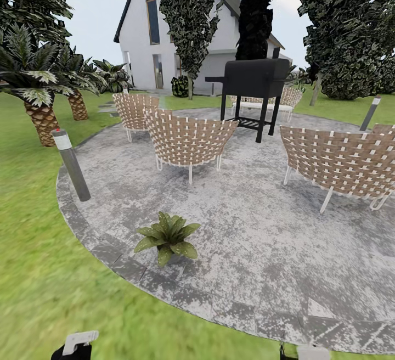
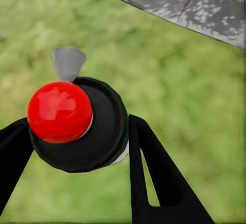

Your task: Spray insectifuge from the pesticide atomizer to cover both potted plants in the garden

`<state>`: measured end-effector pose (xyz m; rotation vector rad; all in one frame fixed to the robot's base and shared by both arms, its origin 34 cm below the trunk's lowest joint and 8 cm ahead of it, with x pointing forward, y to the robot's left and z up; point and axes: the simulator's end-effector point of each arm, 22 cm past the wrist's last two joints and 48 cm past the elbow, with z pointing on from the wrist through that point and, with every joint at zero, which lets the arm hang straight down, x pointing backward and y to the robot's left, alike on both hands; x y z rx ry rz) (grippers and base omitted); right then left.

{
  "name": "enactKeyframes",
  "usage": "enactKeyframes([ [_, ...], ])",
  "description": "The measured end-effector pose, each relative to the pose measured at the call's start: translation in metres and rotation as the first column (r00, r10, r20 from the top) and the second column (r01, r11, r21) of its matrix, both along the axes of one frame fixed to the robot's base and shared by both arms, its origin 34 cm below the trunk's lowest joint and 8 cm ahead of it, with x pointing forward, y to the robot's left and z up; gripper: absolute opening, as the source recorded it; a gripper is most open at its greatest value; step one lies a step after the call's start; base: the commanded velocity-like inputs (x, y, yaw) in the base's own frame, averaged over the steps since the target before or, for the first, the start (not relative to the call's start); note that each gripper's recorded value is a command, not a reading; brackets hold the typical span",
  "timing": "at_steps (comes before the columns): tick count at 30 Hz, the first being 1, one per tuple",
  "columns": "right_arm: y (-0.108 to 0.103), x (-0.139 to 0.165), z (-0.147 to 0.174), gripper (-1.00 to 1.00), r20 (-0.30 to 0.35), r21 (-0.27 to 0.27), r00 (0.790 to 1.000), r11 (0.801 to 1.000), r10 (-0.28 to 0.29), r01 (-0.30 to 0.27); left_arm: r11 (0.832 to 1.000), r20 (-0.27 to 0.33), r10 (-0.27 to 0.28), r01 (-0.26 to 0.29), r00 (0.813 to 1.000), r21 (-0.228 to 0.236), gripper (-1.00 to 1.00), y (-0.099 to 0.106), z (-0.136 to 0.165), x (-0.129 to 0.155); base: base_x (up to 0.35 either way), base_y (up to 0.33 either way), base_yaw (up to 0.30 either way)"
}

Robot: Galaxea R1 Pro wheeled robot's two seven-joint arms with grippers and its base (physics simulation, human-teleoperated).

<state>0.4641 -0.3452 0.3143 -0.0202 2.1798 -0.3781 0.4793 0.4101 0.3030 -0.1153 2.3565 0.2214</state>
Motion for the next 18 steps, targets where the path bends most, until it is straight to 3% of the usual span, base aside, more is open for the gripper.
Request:
enactKeyframes([
  [18,0.0098,-0.0069,-0.0060,1.00,-0.020,0.017,1.000,1.000,0.004,-0.004,1.000,-0.002,-0.004,0.004,1.000,0.002,-1.00,0.0006,-0.0001,-0.0004,0.000,0.000,0.000],
])
